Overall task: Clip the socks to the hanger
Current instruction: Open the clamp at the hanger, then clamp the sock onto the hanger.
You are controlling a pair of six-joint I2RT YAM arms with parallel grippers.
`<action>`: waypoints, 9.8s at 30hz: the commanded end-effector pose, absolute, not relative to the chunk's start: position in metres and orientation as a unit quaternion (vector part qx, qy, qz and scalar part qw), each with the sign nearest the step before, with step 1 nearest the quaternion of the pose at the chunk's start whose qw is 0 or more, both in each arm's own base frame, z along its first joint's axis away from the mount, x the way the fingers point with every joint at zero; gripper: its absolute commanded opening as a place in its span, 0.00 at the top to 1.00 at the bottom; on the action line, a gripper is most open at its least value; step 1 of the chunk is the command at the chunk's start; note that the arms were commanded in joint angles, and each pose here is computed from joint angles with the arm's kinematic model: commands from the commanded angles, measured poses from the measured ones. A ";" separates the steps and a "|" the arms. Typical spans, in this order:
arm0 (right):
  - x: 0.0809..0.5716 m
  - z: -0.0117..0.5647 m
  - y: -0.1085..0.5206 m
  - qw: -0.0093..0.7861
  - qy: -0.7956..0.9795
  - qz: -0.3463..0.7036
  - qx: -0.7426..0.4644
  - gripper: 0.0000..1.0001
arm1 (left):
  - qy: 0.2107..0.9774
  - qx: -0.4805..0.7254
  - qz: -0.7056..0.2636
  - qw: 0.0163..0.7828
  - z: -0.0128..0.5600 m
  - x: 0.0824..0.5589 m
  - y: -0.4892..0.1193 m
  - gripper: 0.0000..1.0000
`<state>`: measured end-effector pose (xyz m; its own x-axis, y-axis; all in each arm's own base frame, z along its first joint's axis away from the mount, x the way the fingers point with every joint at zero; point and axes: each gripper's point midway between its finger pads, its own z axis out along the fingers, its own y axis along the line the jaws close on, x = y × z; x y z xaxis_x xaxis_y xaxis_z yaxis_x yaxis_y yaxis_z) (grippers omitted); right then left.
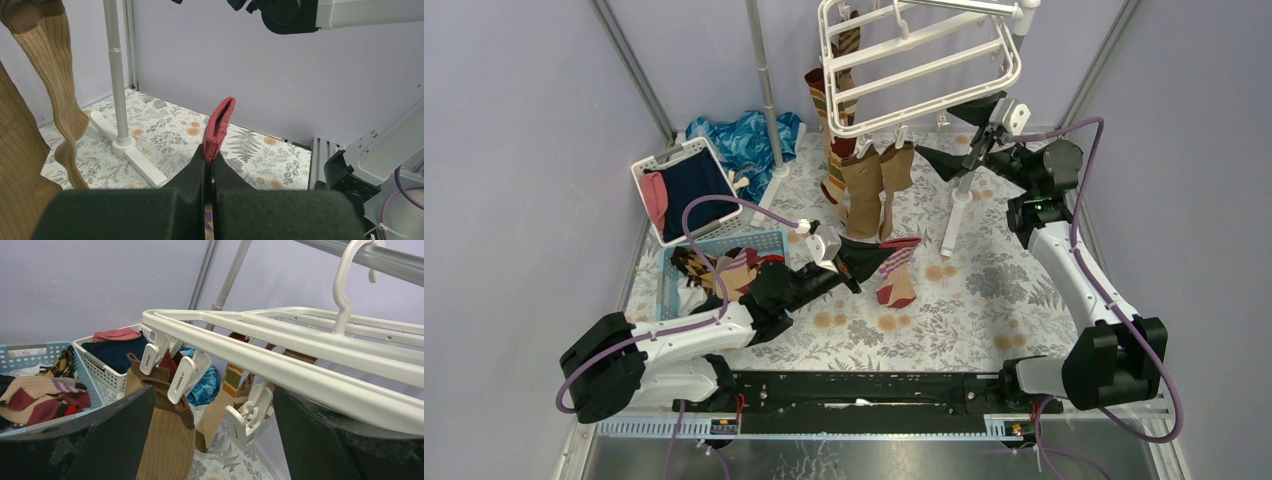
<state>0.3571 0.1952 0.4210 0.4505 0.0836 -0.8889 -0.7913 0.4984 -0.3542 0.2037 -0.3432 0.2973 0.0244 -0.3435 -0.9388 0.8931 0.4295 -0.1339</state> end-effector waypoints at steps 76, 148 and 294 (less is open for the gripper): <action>0.349 0.442 0.209 0.761 0.407 0.306 -0.403 0.29 | 0.507 0.249 -0.472 0.677 0.315 0.206 -0.340 1.00; 0.352 0.459 0.212 0.774 0.395 0.307 -0.387 0.71 | 0.508 0.248 -0.473 0.676 0.318 0.205 -0.341 1.00; 0.325 0.450 0.219 0.739 0.401 0.346 -0.416 0.92 | 0.496 0.116 0.197 0.838 0.321 0.357 -0.401 1.00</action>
<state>0.3395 0.2169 0.4304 0.3812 0.1547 -0.9115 -0.8577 0.4271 -0.2862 0.3582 -0.4178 0.3234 0.4819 0.3880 -0.7857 -0.0982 0.9149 0.3916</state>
